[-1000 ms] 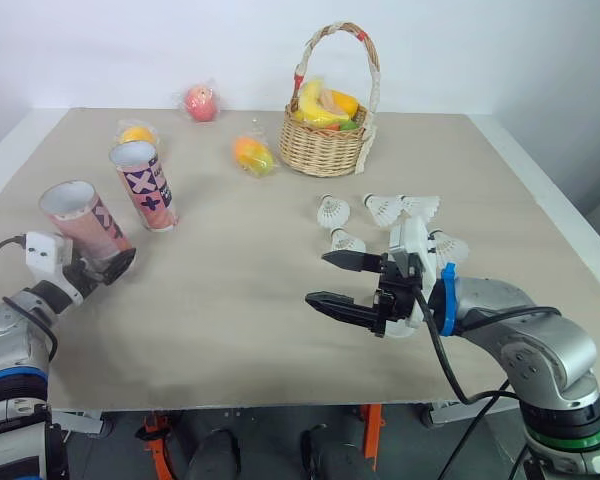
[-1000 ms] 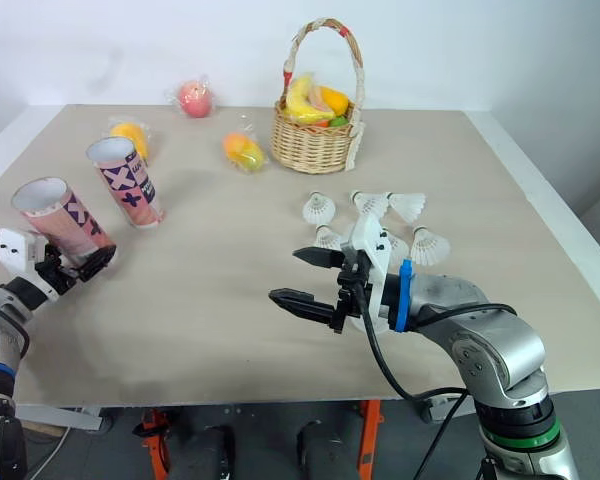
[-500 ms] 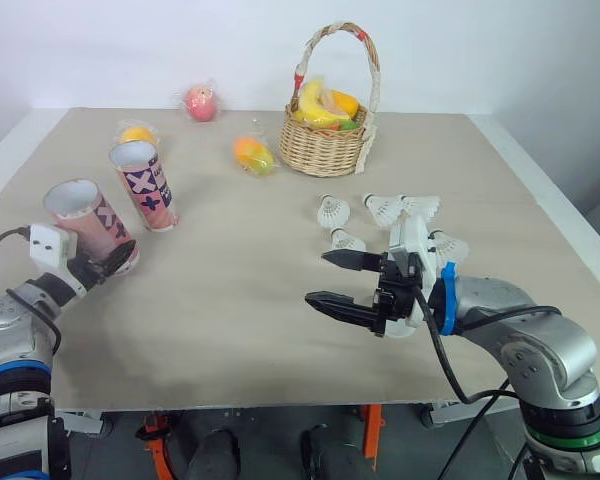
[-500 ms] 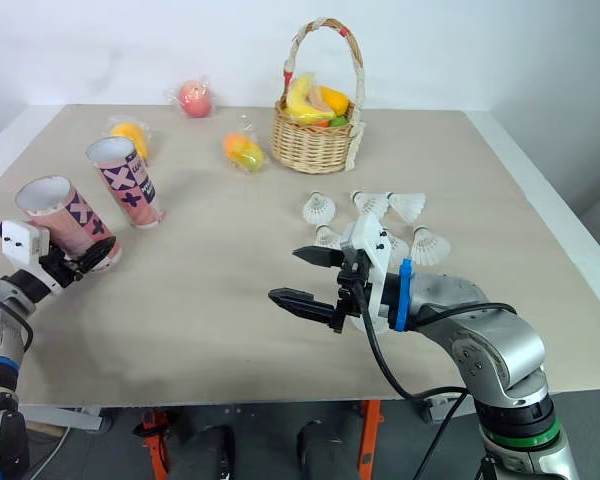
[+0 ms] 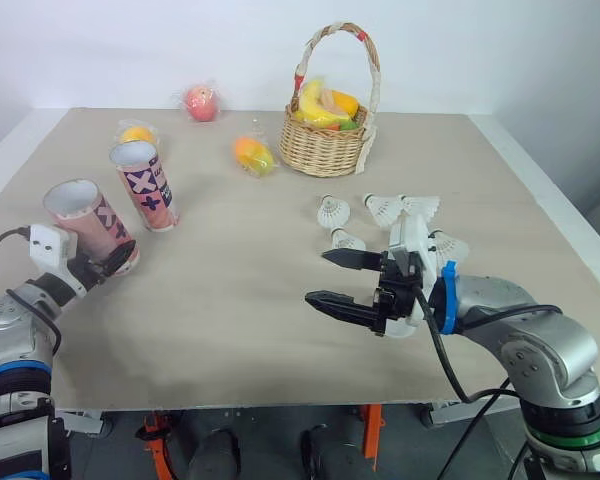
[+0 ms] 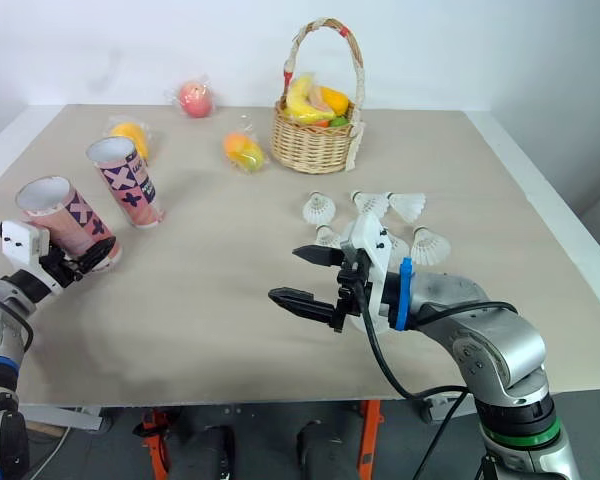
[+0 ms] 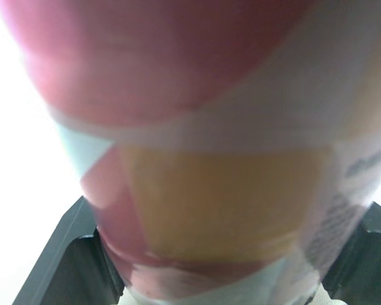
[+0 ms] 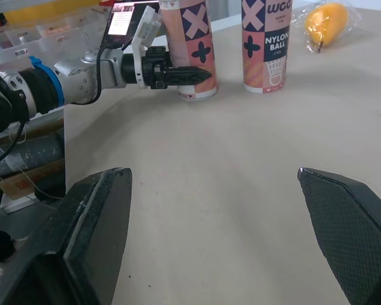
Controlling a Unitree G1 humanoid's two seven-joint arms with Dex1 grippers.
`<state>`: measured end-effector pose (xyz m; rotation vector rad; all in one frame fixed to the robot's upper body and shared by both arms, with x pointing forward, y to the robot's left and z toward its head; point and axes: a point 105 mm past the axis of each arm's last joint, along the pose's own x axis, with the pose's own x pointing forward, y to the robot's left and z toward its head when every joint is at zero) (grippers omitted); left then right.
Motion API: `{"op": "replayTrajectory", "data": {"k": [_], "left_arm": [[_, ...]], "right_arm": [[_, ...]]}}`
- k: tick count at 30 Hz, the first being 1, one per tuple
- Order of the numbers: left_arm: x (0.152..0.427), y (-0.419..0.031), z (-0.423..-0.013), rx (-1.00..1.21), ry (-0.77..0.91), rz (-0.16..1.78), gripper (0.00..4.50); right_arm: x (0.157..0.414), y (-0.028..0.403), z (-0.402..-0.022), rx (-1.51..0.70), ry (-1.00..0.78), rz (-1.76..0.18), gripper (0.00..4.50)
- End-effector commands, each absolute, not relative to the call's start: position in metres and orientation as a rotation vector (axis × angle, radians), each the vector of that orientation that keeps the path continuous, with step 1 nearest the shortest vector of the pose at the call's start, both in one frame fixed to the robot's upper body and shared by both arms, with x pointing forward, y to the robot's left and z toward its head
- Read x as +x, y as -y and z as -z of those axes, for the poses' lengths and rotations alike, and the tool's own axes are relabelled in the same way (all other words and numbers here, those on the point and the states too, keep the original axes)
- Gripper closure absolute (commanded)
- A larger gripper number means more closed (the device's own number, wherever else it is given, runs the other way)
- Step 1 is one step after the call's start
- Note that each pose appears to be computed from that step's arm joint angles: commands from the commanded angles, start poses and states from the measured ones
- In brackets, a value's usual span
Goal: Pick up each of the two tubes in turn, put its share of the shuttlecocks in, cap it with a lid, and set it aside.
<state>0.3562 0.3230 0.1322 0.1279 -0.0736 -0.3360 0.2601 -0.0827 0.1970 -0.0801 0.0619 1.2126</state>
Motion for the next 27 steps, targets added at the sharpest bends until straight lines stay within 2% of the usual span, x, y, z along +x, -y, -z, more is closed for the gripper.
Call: {"op": "replayTrajectory", "data": {"k": [1,8,11,19,27], "left_arm": [[0.356,-0.305,-0.145,0.214,0.096,0.437,1.1],[0.331,-0.248,-0.15,0.381,-0.059,0.83,1.1],[0.32,-0.237,-0.152,0.513,-0.167,0.951,1.1],[0.308,-0.222,-0.165,0.737,-0.299,1.115,1.1],[0.298,-0.212,-0.184,0.841,-0.336,1.206,1.1]], "right_arm": [[0.256,0.085,-0.209,-0.096,-0.012,-1.219,0.0],[0.258,0.092,-0.204,-0.065,-0.057,-1.112,0.0],[0.274,0.091,-0.189,-0.054,-0.124,-0.951,0.0],[0.317,0.098,-0.156,-0.067,-0.229,-0.671,0.0],[0.341,0.092,-0.145,-0.088,-0.222,-0.566,0.0]]}}
